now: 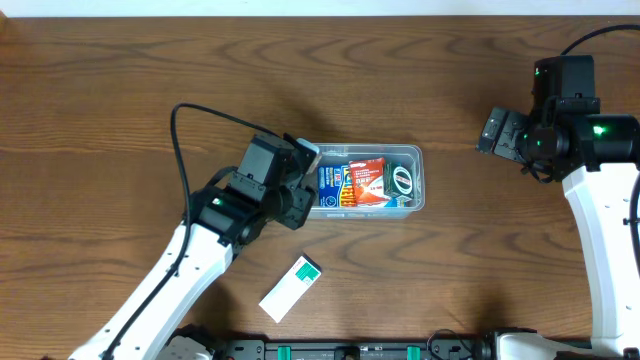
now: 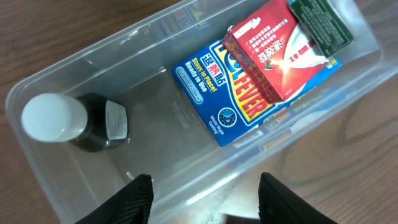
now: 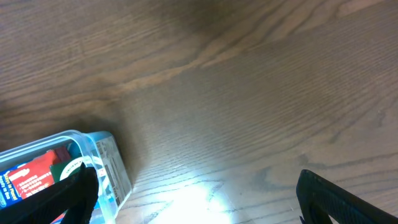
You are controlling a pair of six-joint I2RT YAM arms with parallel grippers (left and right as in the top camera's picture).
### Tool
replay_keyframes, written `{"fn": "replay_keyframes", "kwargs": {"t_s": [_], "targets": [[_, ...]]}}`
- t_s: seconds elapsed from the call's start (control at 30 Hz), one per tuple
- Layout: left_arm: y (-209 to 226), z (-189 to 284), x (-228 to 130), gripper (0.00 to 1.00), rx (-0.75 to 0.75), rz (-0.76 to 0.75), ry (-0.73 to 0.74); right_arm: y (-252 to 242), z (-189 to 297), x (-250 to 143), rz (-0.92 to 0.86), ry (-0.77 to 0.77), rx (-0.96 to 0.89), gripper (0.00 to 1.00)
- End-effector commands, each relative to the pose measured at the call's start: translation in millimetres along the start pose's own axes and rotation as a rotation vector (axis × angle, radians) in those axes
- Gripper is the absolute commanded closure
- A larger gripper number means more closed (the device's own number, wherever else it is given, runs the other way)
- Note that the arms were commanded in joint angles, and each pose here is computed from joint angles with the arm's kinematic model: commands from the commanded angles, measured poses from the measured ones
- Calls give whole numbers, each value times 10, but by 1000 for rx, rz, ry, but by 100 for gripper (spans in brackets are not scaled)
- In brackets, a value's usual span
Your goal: Pack container
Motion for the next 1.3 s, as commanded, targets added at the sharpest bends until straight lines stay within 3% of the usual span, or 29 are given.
{"fn": "replay_keyframes", "kwargs": {"t_s": [0.0, 0.1, 0.13, 0.37, 0.6, 0.67, 0.9, 1.27], "targets": [[-43, 209, 7, 44, -5, 0, -40, -12, -16, 7, -6, 2, -8, 1], [-81, 352, -117, 44, -10, 4, -9, -13, -16, 8, -6, 2, -8, 1], [-97, 403, -178, 38, -13, 6, 10, -13, -16, 8, -6, 2, -8, 1], [-245, 598, -573, 28, -97, 44, 177, -12, -16, 7, -6, 2, -8, 1], [-304, 448, -858, 25, -139, 131, 312, -12, -16, 7, -6, 2, -8, 1], [-310, 355, -959, 20, -139, 156, 339, -13, -16, 8, -6, 2, -8, 1], [-370, -13, -1173, 15, -130, 227, 319, -13, -16, 8, -6, 2, -8, 1], [-576, -243, -1232, 15, -113, 70, 258, -12, -16, 7, -6, 2, -8, 1]]}}
Point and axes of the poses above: each gripper's point midway between its finger pads, its own z axis back along the fingers, its own y axis along the line the jaws close on, x = y × z, the point moved 7 cm from there along z, back along the fingers, and after that the axes turned 10 degrees about -z, right-handed, at the moved point
